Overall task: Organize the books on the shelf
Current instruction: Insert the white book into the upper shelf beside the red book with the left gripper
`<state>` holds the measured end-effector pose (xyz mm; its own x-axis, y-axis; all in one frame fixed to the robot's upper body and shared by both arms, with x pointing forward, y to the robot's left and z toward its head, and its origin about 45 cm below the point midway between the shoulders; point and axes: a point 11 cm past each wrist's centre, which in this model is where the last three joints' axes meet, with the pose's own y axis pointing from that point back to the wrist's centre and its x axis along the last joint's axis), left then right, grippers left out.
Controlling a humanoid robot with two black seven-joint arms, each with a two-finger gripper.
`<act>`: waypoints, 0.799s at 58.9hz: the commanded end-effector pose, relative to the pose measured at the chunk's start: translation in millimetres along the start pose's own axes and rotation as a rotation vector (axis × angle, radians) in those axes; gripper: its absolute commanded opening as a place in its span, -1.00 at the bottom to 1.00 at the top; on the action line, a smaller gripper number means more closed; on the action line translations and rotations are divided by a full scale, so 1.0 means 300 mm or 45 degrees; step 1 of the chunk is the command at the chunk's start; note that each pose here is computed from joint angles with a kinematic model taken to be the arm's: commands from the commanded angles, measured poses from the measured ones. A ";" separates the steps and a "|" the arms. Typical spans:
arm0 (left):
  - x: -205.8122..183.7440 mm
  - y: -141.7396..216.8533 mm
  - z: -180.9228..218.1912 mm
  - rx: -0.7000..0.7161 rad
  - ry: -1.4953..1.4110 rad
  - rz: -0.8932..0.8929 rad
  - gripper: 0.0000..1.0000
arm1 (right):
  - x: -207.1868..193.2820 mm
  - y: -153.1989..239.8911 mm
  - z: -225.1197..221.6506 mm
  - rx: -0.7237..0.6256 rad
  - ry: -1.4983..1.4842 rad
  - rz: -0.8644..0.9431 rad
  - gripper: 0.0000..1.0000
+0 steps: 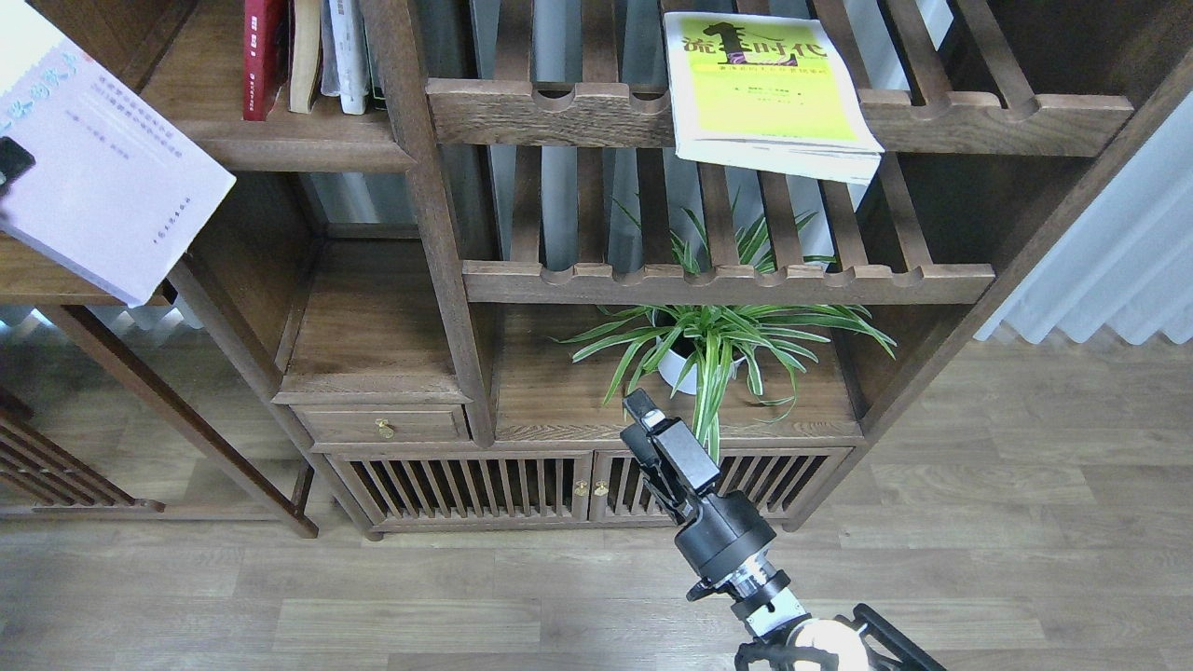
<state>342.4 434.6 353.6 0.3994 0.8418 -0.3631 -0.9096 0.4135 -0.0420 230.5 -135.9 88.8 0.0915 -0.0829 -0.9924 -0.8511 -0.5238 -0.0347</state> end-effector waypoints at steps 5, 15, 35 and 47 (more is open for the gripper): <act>-0.018 -0.035 0.019 0.031 -0.019 -0.029 -0.95 | -0.001 0.001 -0.001 0.003 -0.001 -0.001 0.96; -0.022 -0.048 0.035 0.048 -0.028 -0.037 -0.95 | 0.001 0.002 -0.001 0.003 -0.001 0.001 0.96; -0.053 -0.145 0.179 0.045 -0.163 -0.061 -0.96 | -0.001 0.001 0.000 0.002 -0.003 0.000 0.96; -0.056 -0.192 0.228 0.046 -0.236 -0.043 -0.96 | -0.001 0.001 -0.002 0.006 -0.002 -0.001 0.96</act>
<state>388.1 421.5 416.3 0.4507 0.8661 -0.2160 -0.8887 0.4582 -0.0172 230.4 -136.4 88.8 0.0903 -0.0815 -0.9926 -0.8524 -0.5218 -0.0347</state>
